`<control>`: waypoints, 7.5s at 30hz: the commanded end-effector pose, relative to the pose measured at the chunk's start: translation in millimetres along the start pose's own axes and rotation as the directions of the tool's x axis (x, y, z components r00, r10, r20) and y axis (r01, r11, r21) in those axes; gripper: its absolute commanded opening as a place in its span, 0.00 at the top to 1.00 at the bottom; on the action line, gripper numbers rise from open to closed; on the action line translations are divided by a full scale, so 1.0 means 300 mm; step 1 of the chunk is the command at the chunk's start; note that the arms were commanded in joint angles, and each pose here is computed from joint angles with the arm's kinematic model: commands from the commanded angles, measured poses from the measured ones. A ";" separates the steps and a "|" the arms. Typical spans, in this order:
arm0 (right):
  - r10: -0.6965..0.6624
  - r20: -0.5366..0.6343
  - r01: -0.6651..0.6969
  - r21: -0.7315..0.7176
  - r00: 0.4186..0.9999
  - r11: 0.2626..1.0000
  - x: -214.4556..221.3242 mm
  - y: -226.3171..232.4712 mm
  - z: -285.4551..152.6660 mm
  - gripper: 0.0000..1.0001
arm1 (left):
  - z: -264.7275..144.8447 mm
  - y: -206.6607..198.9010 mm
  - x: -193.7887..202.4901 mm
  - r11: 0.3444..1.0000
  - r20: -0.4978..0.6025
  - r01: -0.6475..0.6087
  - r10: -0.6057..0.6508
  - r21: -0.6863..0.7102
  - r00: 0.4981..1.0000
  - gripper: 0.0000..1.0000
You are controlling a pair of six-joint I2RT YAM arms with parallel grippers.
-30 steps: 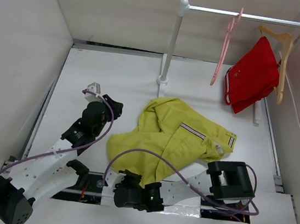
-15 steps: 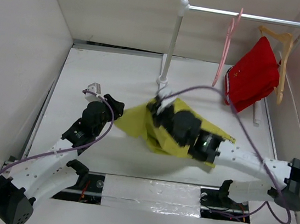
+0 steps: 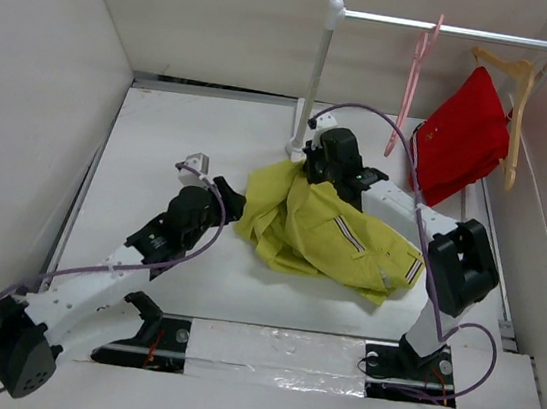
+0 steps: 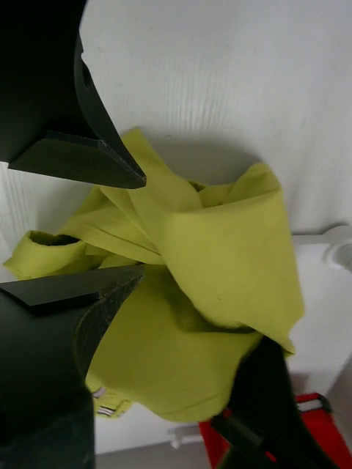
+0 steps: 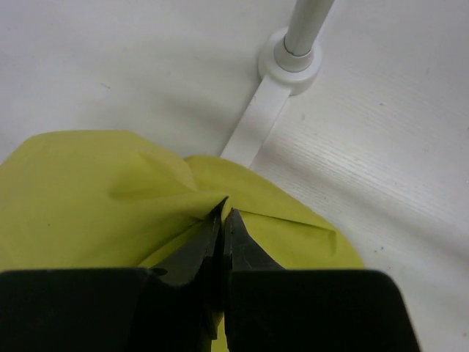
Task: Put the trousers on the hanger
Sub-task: Flatten out the trousers at the center of the board.
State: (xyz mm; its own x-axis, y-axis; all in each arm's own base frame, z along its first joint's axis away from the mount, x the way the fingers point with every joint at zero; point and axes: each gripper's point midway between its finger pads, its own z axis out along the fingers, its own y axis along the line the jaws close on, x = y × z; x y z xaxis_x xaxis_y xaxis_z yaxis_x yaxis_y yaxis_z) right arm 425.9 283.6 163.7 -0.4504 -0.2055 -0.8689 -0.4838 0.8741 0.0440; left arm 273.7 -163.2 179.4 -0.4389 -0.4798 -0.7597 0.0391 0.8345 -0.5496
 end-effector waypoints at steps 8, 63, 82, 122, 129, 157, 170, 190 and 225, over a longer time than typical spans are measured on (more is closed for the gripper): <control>0.013 0.201 -0.005 -0.036 0.979 0.999 -0.215 0.026 -0.177 1.00 | 0.096 -0.028 0.146 0.990 -0.039 -0.128 0.125 -0.065 0.991 0.40; 0.089 0.152 -0.047 -0.259 0.984 0.965 0.244 0.173 -0.426 1.00 | -0.232 0.039 -0.408 0.981 0.241 -0.038 0.084 -0.191 0.967 1.00; 0.117 -0.051 -0.127 -0.395 0.992 0.910 0.405 0.332 -0.183 0.34 | -0.225 0.012 -0.391 0.988 0.229 -0.075 0.104 -0.133 0.968 1.00; 0.239 0.699 0.043 -0.361 0.674 0.932 -0.540 0.103 -1.621 1.00 | -0.653 -0.084 -1.019 0.956 0.680 0.087 0.133 -0.279 0.721 1.00; 0.191 0.522 -0.261 0.063 0.831 0.963 -0.255 -0.098 -1.110 1.00 | -0.202 -0.013 -0.780 0.918 0.449 0.001 0.193 -0.397 0.873 1.00; 0.209 0.407 -0.230 0.004 0.889 0.973 -0.008 -0.275 -0.684 0.94 | 0.058 0.400 -0.180 0.869 0.275 0.253 -0.142 -0.425 0.951 0.46; 0.067 0.337 0.007 -0.213 0.939 0.977 0.070 0.175 -0.662 0.83 | -0.067 0.760 -0.065 0.599 0.349 0.416 -0.232 -0.684 0.908 0.45; 0.072 0.427 0.032 -0.232 0.901 0.972 0.105 0.131 -0.735 0.63 | 0.049 1.033 -0.043 0.319 0.007 0.094 -0.263 -0.943 0.965 0.30; 0.110 0.329 -0.119 0.005 0.938 0.993 0.206 -0.049 -0.606 1.00 | 0.567 0.784 -0.822 0.602 0.098 0.010 0.114 -0.798 0.989 0.34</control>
State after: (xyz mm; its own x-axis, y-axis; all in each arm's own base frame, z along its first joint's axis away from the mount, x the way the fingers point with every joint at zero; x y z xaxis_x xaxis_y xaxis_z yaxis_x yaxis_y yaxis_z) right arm 257.3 186.8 189.0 -0.2551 0.0014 -0.9669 -0.4843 0.8653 0.1290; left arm 524.6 153.8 124.7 -0.3976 -0.4397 -0.8053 -0.7721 0.6346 0.0347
